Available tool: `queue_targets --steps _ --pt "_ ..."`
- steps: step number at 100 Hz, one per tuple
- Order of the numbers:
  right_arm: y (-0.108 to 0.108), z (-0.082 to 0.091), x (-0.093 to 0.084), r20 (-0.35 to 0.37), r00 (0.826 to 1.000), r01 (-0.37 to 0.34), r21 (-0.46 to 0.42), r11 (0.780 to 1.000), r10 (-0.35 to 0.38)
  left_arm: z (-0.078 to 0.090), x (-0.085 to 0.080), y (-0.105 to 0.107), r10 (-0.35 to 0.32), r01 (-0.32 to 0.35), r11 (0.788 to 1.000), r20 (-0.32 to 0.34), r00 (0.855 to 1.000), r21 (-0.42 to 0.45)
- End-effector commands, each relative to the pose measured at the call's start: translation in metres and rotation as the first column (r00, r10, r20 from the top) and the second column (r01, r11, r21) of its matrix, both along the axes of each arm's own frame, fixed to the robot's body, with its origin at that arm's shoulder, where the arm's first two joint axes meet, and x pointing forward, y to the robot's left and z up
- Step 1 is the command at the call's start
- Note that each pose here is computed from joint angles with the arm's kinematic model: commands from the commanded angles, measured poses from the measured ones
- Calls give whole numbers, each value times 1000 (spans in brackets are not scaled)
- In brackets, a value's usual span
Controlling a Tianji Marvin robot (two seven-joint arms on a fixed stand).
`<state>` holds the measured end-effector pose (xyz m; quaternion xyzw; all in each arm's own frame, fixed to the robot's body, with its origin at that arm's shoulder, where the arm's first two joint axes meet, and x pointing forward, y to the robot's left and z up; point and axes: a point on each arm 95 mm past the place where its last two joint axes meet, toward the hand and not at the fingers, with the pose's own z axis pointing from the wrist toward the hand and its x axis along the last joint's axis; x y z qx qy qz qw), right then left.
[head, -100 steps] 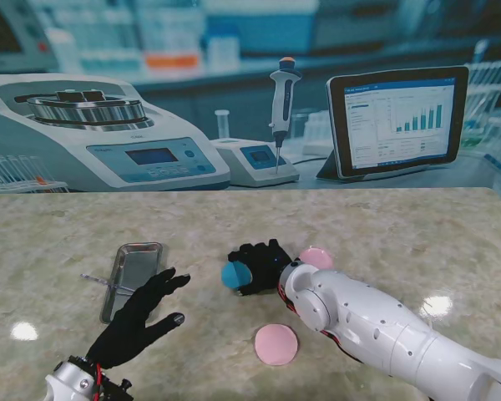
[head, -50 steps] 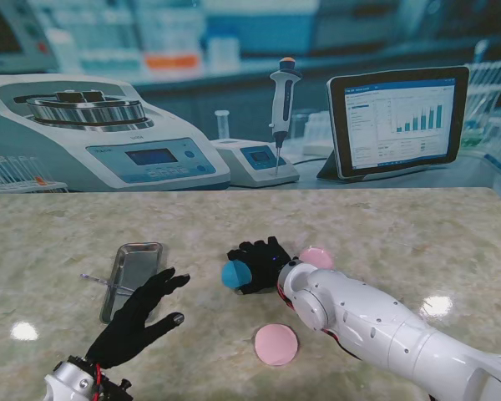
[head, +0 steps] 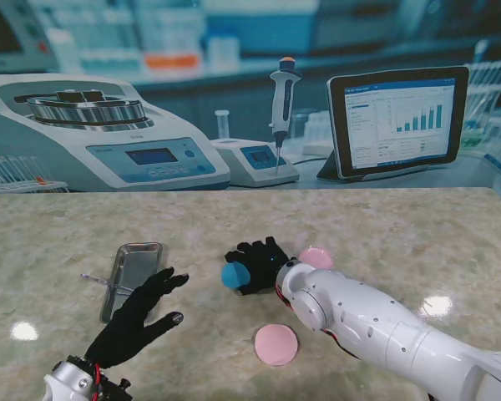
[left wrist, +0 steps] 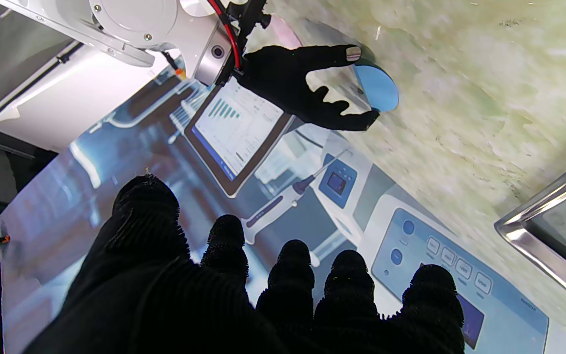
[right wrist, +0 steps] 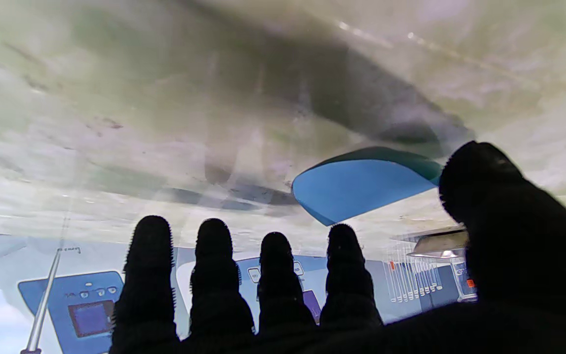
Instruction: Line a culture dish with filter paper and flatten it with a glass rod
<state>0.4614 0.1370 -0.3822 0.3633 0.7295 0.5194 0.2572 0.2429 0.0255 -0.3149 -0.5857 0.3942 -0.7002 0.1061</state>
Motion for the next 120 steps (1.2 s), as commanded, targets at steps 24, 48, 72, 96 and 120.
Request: queue_targets --steps 24,48,72,96,120 --pt "3 -3 -2 -4 1000 -15 -7 1000 15 -2 -2 1 3 -3 1000 -11 1000 -1" --pt "4 -5 -2 1 1000 -14 0 1000 14 -2 -2 1 4 -4 1000 -13 1000 -1" --pt "5 -6 -1 9 1000 -7 27 1000 6 -3 -2 2 6 -6 1000 -15 1000 -1" --pt "5 -6 -1 24 1000 7 72 997 -9 -3 -2 2 5 -5 1000 -15 1000 -1" --pt "4 -3 -2 49 999 14 122 992 -20 -4 -1 2 4 -4 1000 -14 1000 -2"
